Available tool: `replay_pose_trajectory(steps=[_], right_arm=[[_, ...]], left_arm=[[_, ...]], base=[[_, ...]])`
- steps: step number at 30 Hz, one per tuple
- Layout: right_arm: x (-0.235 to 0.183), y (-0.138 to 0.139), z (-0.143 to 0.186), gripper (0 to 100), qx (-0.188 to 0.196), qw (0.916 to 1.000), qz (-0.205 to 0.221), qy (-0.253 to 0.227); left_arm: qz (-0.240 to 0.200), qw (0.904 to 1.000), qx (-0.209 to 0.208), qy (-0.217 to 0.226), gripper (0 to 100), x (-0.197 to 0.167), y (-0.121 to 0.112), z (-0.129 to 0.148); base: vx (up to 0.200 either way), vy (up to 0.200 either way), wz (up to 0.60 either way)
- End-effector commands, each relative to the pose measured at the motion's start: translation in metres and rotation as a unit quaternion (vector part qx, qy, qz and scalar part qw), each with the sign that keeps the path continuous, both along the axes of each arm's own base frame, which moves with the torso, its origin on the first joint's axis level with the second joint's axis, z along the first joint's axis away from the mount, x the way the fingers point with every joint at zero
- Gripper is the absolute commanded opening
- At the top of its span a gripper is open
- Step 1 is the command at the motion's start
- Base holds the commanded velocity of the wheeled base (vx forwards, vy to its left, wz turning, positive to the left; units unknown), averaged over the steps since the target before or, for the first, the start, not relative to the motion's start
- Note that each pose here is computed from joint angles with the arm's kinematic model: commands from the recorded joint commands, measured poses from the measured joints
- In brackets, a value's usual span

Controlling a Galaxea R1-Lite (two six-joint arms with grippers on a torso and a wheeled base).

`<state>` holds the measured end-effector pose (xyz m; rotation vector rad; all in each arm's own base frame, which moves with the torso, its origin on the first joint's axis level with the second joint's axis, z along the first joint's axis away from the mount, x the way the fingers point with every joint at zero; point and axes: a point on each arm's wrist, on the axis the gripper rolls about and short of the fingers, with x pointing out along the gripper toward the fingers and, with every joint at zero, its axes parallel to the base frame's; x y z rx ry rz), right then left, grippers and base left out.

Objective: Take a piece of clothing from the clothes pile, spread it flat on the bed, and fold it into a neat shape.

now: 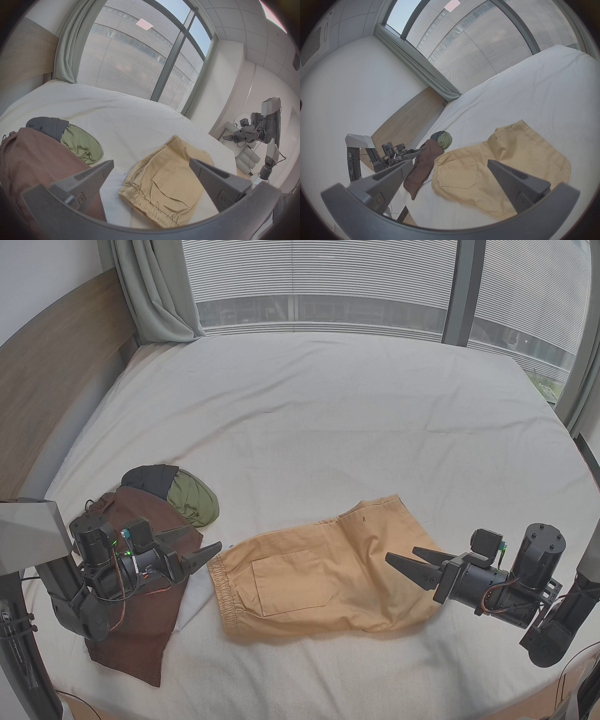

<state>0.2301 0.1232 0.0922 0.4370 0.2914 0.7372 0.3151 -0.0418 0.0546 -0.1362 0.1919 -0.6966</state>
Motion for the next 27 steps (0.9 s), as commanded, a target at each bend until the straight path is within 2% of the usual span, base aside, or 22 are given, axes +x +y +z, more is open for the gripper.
replay_pose_trajectory(steps=[1,4,9,14,21,27], right_arm=[[0.0,-0.001,0.002,100,0.002,1.0,-0.001,-0.003],[0.0,-0.001,0.002,100,0.001,1.0,-0.001,-0.003],[0.0,0.0,0.0,100,-0.002,1.0,-0.001,-0.002],[0.001,0.0,-0.001,100,-0.002,1.0,0.0,-0.001],[0.001,0.0,-0.002,100,-0.003,1.0,-0.001,0.002],[0.004,0.001,-0.007,100,-0.007,0.9999,-0.002,0.009]], left_arm=[[-0.003,1.0,-0.001,0.004,100,-0.002,-0.002,-0.001],[-0.007,1.0,-0.002,0.006,100,-0.003,-0.003,-0.001],[-0.012,0.9992,-0.03,0.021,100,-0.012,-0.006,0.01],[-0.015,0.9989,-0.031,0.031,100,-0.014,-0.007,0.006],[-0.037,0.9943,-0.051,0.086,100,-0.024,-0.013,-0.007],[-0.036,0.9888,-0.074,0.124,100,-0.024,-0.014,-0.016]], base=[[0.0,0.0,0.0],[0.0,0.0,0.0],[0.0,0.0,0.0],[0.0,0.0,0.0],[0.0,0.0,0.0],[0.0,0.0,0.0]])
